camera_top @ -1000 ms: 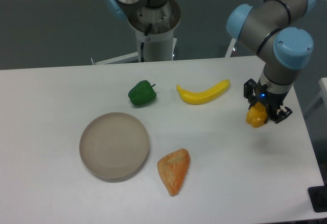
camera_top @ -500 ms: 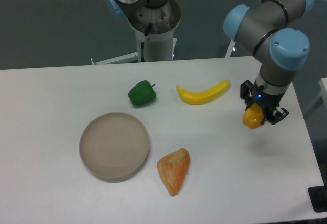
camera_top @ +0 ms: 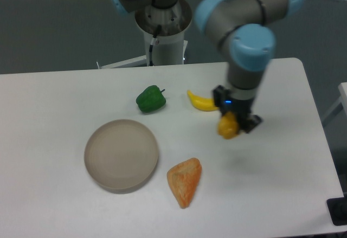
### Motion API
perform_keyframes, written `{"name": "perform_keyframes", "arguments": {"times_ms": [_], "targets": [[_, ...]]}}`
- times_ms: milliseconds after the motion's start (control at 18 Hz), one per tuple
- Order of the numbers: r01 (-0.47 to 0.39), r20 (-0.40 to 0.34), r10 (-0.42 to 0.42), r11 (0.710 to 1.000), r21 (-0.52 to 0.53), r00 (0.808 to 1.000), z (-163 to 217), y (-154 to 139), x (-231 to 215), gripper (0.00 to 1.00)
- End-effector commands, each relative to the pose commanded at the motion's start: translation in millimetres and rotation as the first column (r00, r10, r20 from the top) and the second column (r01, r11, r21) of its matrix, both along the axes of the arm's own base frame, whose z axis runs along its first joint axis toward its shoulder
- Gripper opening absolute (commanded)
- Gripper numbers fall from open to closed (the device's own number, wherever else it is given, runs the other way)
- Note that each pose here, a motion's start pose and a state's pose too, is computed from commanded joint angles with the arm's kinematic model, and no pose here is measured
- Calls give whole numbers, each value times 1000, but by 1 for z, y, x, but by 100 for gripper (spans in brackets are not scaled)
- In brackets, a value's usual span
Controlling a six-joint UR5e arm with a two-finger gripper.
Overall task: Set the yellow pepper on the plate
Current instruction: 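Carry the yellow pepper over the beige plate and lower it, then open the gripper to release the pepper onto the plate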
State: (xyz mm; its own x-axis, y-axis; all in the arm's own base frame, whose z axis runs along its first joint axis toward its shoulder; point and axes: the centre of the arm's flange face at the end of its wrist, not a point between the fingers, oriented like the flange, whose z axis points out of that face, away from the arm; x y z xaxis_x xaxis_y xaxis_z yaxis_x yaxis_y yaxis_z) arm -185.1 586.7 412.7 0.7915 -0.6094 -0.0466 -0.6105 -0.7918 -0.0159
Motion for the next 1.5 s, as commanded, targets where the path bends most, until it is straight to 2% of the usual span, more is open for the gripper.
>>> {"name": "perform_keyframes", "arguments": {"times_ms": [278, 500, 944, 1222, 1278, 1444, 1500], "targets": [[17, 21, -17, 999, -30, 1000, -25, 31, 95, 18], [42, 38, -40, 997, -71, 998, -57, 51, 150, 20], [51, 49, -45, 991, -125, 998, -108, 68, 198, 25], [51, 47, -45, 989, -141, 998, -121, 71, 214, 35], [53, 47, -46, 988, -144, 998, -123, 71, 215, 42], [52, 41, -48, 991, -120, 998, -121, 74, 214, 72], [48, 32, -46, 995, -84, 998, -118, 79, 214, 97]]}}
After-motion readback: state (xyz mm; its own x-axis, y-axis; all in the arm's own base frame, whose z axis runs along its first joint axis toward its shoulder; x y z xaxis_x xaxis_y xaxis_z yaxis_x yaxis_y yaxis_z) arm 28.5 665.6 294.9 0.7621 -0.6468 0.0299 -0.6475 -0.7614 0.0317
